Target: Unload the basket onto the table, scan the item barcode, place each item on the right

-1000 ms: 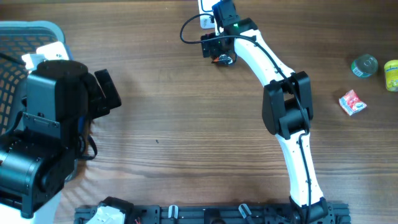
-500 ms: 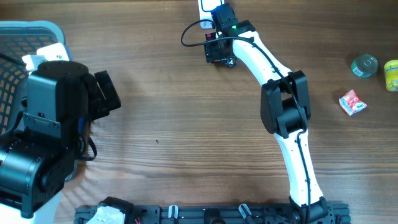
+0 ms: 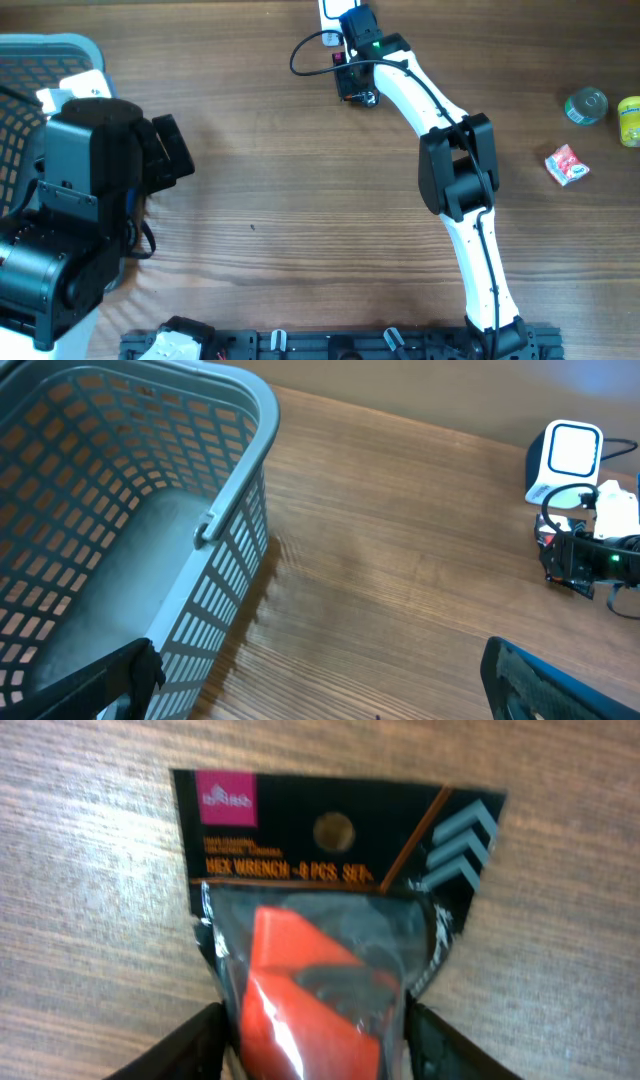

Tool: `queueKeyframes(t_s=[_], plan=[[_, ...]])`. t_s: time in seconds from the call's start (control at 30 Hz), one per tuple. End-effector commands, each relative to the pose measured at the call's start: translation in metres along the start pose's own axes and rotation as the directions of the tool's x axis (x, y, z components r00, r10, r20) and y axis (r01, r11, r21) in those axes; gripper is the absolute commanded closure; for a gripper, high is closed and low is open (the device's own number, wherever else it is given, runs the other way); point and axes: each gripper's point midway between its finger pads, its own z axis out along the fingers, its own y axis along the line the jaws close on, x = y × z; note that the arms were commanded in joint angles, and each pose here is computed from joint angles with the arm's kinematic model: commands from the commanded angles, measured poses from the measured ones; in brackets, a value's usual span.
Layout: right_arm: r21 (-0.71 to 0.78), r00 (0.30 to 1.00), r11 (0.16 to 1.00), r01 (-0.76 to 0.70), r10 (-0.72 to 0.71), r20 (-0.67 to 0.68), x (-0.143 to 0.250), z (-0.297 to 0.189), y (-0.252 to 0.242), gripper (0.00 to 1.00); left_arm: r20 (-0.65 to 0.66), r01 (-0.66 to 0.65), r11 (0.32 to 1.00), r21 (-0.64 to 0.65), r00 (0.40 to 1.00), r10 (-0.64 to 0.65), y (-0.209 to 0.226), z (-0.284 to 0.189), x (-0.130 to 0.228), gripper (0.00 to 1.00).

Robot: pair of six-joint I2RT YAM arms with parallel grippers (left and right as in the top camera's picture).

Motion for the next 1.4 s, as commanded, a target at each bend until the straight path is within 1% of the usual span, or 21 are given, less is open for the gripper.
queueKeyframes(t_s=[0.0,0.07,0.17,0.23,0.43,0.6,0.7,0.73,1.07,1.37], plan=[[0.013,1.0,1.0,0.006,-0.006,-0.018,0.008,0.017,-0.002,0.49,-0.001,0.012,1.0,-0.021,1.0,-0.012,0.005,-0.001,0.001,0.0],[0.013,1.0,1.0,0.006,-0.006,-0.017,0.007,0.017,-0.002,0.56,-0.006,0.01,1.0,-0.023,1.0,-0.01,0.005,-0.001,0.002,0.0],[0.013,1.0,1.0,0.006,-0.005,-0.015,0.007,0.017,-0.002,0.57,-0.005,0.01,1.0,-0.023,1.0,-0.01,0.005,-0.001,0.002,0.0],[0.013,1.0,1.0,0.006,-0.006,-0.016,0.007,0.017,-0.002,0.63,-0.005,0.01,1.0,-0.023,1.0,-0.01,0.005,-0.001,0.002,0.0],[0.012,1.0,1.0,0.003,-0.003,-0.012,0.006,0.017,-0.002,0.72,-0.006,0.01,1.0,-0.023,1.0,-0.01,0.005,-0.001,0.002,0.0],[0.01,1.0,1.0,0.0,0.0,0.01,0.001,0.016,-0.001,0.83,-0.005,0.01,1.0,-0.023,1.0,-0.01,0.005,-0.001,0.002,0.0],[0.009,1.0,1.0,-0.005,0.004,0.022,-0.004,0.01,-0.001,0.94,-0.005,0.01,1.0,-0.023,1.0,-0.01,0.005,-0.001,0.002,0.0],[0.008,1.0,1.0,-0.005,0.005,0.026,-0.005,0.008,-0.001,0.95,-0.005,0.01,1.0,-0.023,1.0,-0.01,0.005,-0.001,0.002,0.0],[-0.004,0.991,1.0,-0.011,0.012,0.132,-0.038,-0.034,-0.001,0.95,-0.005,0.01,1.0,-0.023,1.0,-0.01,0.005,-0.001,0.002,0.0],[-0.02,0.963,1.0,-0.016,0.021,0.268,-0.076,-0.085,0.0,0.95,-0.005,0.01,1.0,-0.023,1.0,-0.01,0.005,-0.001,0.002,0.0]])
